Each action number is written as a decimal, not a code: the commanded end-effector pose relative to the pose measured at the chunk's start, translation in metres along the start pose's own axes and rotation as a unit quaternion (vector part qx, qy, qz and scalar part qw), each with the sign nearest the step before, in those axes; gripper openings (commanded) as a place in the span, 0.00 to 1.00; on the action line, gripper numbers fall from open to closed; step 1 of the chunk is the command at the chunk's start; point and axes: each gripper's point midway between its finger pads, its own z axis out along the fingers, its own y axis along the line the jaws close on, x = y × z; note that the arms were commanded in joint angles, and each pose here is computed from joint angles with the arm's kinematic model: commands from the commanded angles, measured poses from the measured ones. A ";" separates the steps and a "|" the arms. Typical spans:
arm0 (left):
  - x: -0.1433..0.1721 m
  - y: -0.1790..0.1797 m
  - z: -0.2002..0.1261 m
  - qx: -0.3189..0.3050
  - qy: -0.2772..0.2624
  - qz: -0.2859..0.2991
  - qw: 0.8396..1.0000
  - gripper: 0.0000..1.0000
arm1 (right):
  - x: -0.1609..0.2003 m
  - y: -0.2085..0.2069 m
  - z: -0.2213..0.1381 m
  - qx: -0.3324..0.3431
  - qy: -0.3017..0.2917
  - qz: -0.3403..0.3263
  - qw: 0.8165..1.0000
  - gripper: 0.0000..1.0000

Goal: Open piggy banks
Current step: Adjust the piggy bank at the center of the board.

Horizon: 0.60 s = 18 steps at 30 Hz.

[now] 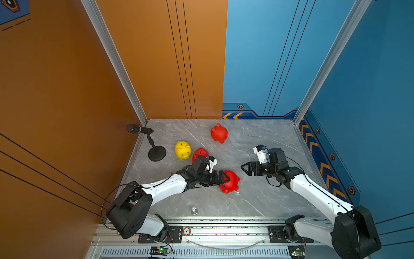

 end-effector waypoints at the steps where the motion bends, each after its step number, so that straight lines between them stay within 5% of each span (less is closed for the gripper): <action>1: 0.002 0.005 -0.011 -0.002 0.008 0.015 1.000 0.98 | -0.011 0.006 0.001 -0.005 -0.010 -0.019 1.000 0.94; 18: -0.012 0.008 -0.012 -0.014 -0.005 0.057 0.998 0.98 | 0.026 0.003 0.029 0.029 0.046 -0.039 0.998 0.94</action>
